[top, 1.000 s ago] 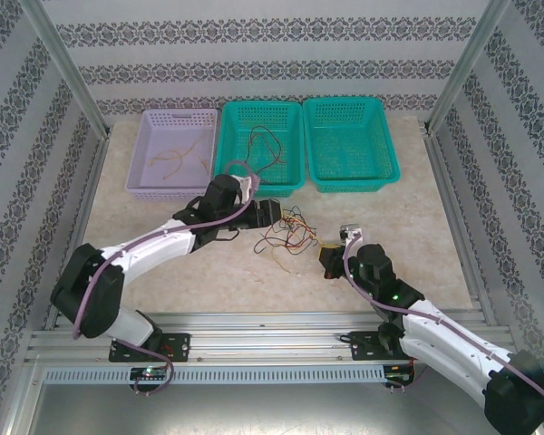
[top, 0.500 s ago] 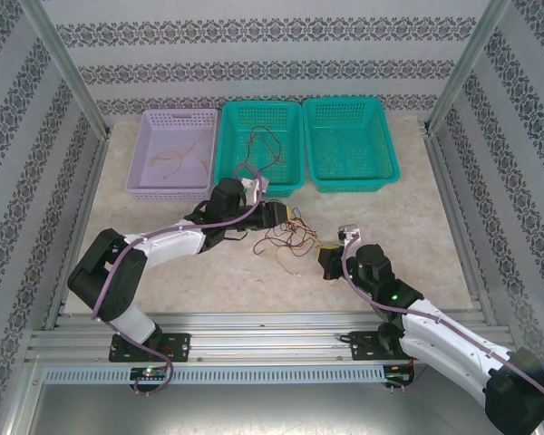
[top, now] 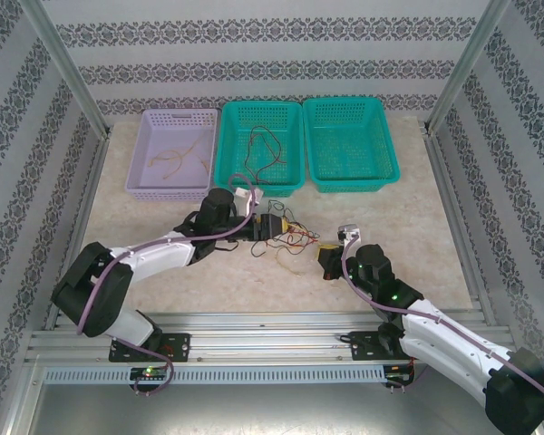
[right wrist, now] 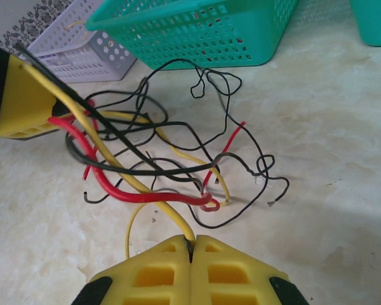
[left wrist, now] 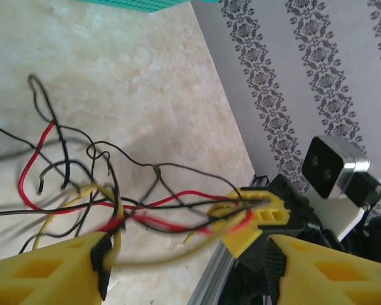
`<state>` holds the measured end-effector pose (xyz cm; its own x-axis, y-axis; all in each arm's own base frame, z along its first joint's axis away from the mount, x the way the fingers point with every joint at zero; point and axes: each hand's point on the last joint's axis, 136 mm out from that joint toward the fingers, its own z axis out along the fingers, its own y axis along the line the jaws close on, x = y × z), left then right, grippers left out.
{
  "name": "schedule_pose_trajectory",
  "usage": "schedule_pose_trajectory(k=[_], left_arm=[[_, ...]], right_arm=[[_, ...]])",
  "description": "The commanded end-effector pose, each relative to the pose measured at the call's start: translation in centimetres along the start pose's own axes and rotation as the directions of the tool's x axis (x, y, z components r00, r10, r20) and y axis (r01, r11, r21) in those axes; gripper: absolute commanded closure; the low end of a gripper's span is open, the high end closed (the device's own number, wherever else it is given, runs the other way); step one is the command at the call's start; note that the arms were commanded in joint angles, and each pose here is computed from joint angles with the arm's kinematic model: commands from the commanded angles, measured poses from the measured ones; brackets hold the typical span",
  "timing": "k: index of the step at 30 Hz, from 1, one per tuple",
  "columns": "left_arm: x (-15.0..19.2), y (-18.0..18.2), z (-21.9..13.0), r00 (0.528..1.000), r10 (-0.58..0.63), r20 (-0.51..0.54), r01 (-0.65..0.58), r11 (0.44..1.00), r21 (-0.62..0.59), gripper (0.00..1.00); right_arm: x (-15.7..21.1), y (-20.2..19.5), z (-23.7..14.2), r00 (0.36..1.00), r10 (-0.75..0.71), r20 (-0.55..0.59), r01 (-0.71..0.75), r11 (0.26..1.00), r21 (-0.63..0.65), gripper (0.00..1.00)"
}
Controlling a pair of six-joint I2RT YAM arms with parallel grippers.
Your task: Untangle the cables
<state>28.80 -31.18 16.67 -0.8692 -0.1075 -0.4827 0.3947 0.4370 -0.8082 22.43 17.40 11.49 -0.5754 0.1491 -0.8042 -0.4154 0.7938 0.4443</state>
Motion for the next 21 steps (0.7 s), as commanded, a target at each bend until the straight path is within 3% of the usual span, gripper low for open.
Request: schedule_pose_trajectory(k=[1, 7, 11, 17, 21], left_arm=[[0.2, -1.0, -1.0, 0.996, 0.087, -0.004, -0.087, 0.996, 0.012, 0.34], [1.0, -0.4, -1.9, 0.986, 0.159, -0.045, -0.162, 0.986, -0.051, 0.38], [0.7, 1.3, -2.4, 0.976, 0.209, -0.054, -0.215, 0.962, -0.166, 0.41], [-1.5, 3.8, -4.3, 0.962, 0.273, 0.021, -0.246, 0.895, -0.373, 0.44], [-2.7, 2.3, -4.5, 0.946, 0.313, 0.082, -0.269, 0.902, -0.338, 0.41]], right_arm=[[-0.3, 0.6, -0.1, 1.0, -0.005, 0.027, 0.006, 1.0, -0.03, 1.0], [-0.2, 1.4, 0.1, 1.0, -0.006, 0.018, 0.007, 0.997, -0.072, 1.0], [-0.2, 1.9, 0.1, 1.0, -0.006, 0.014, 0.008, 0.995, -0.101, 1.0], [-0.1, 2.3, 0.1, 1.0, -0.008, 0.009, 0.009, 0.992, -0.124, 1.0], [0.1, 2.6, 0.4, 1.0, -0.014, -0.009, 0.012, 0.989, -0.144, 1.0]])
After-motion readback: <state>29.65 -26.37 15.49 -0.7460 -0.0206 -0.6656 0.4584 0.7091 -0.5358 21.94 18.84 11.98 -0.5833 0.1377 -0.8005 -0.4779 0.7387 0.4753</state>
